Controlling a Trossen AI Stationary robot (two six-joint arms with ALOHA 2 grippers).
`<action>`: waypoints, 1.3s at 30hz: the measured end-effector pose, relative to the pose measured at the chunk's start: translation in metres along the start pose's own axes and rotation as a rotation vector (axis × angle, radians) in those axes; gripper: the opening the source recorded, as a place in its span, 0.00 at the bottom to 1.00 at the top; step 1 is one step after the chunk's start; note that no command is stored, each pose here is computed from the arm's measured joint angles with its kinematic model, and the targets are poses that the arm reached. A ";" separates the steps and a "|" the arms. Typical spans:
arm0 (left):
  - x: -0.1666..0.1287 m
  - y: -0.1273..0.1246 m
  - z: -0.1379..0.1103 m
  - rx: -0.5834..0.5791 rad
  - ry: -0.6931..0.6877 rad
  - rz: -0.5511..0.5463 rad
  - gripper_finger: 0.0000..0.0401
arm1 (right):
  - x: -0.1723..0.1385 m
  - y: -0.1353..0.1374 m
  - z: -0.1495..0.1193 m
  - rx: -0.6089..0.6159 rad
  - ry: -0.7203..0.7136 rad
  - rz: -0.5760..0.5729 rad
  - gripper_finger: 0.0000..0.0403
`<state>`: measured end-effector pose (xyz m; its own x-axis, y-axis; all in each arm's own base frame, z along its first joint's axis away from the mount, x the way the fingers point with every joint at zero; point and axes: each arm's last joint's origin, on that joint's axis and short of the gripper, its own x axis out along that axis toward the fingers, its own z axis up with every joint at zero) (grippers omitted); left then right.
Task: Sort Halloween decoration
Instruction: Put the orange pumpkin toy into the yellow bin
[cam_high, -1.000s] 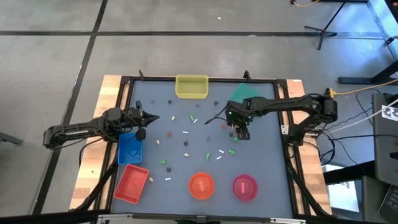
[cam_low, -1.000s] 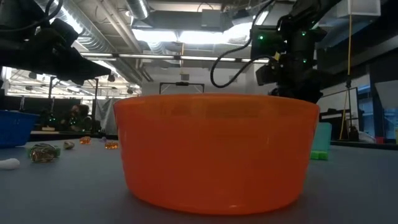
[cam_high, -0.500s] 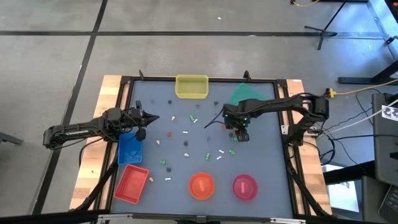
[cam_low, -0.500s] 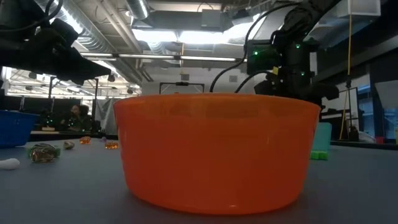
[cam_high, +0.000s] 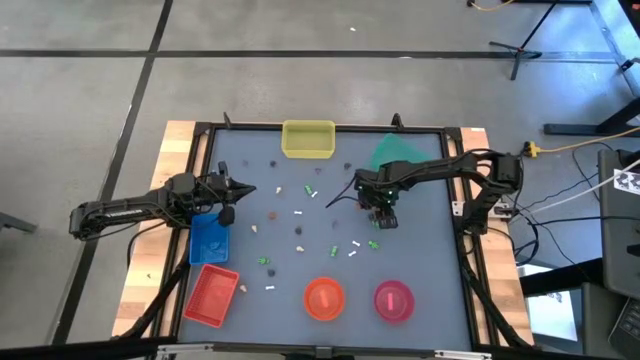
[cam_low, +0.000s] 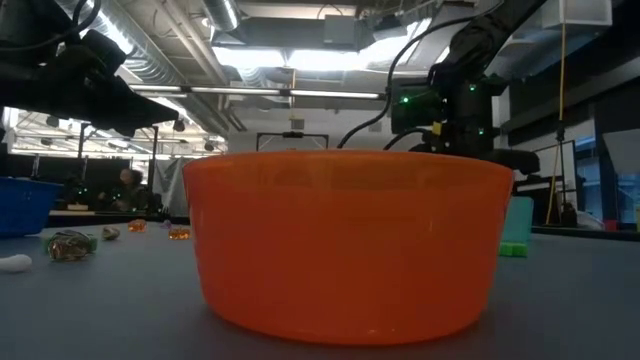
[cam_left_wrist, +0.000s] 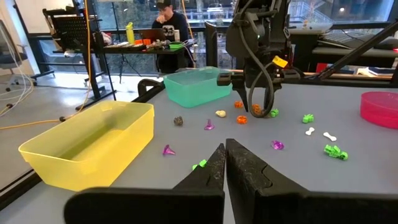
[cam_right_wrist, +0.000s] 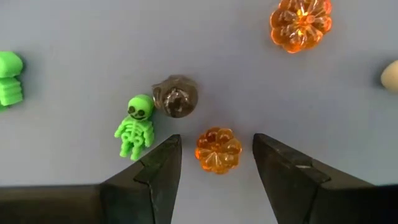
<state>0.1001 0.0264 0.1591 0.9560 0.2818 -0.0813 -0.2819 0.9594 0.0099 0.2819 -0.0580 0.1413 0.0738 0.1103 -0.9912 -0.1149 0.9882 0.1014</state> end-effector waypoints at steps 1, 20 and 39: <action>0.000 0.000 0.000 0.000 0.000 0.001 0.00 | 0.000 0.000 0.000 0.000 0.001 0.000 0.51; 0.000 0.000 0.000 0.000 0.000 0.000 0.00 | 0.001 -0.001 0.000 0.002 0.003 -0.008 0.28; 0.000 0.000 0.000 0.000 0.000 0.000 0.00 | -0.012 -0.003 0.012 -0.002 -0.011 -0.025 0.26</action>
<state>0.1001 0.0264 0.1590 0.9559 0.2821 -0.0814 -0.2823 0.9593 0.0103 0.2929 -0.0609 0.1535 0.0875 0.0869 -0.9924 -0.1148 0.9904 0.0766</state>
